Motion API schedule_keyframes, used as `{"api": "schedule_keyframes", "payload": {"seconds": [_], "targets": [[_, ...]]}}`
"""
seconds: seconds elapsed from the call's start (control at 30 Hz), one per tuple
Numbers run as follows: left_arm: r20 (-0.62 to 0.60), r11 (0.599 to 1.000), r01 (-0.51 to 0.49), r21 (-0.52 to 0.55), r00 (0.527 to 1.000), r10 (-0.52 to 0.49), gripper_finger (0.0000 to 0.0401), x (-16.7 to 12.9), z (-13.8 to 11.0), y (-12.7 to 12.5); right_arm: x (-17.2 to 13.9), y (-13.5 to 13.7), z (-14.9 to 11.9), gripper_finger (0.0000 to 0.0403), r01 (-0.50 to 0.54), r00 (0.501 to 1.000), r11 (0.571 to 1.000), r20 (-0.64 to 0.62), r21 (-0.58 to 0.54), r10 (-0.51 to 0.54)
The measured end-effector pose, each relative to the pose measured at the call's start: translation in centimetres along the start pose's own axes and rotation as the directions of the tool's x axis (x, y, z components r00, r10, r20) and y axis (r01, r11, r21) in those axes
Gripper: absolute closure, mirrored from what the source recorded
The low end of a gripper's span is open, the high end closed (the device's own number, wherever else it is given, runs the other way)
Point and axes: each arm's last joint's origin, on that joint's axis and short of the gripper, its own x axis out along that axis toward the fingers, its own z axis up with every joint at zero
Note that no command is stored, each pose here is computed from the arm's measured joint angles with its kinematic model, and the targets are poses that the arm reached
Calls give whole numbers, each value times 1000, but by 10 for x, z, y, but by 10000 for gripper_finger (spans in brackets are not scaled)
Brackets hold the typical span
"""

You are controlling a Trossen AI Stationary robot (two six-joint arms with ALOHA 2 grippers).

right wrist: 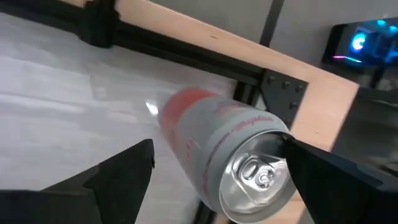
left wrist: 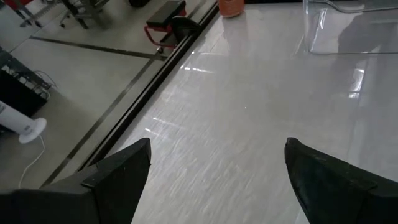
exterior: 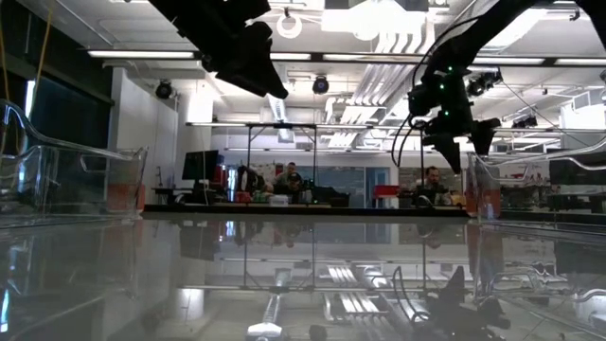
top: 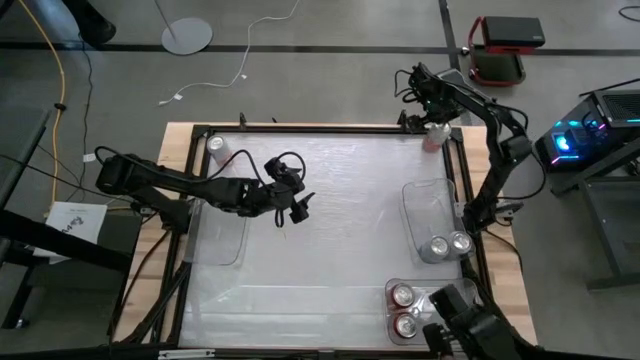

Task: Sort soda cans
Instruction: Put the right orange-white soda can into the left transparent bin

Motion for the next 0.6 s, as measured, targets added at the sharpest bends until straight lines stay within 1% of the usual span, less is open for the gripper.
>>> {"api": "schedule_keyframes", "payload": {"seconds": [0.07, 0.2, 0.33, 0.5, 0.6], "targets": [[0, 1000, 0, 1, 1000, 0, 57, 0, 0, 0, 0, 0, 0, 52, 22, 1000, 1000, -17, -18, -22], [-1, 1000, 0, 1, 1000, 0, 57, 0, 0, 0, -10, 5, -2, 52, -3, 1000, 999, -24, -38, 2], [-1, 1000, 0, 2, 1000, 0, 57, 0, 0, 0, -19, 5, -3, 52, 5, 1000, 999, -27, -49, -6], [-1, 1000, 0, 3, 1000, 0, 57, 0, 0, 0, -23, 3, -2, 52, 22, 1000, 1000, -21, -21, -22], [-2, 1000, 4, 7, 1000, -4, 57, 0, 0, 0, -20, 0, -1, 52, 1, 999, 1000, -41, 20, 0]]}}
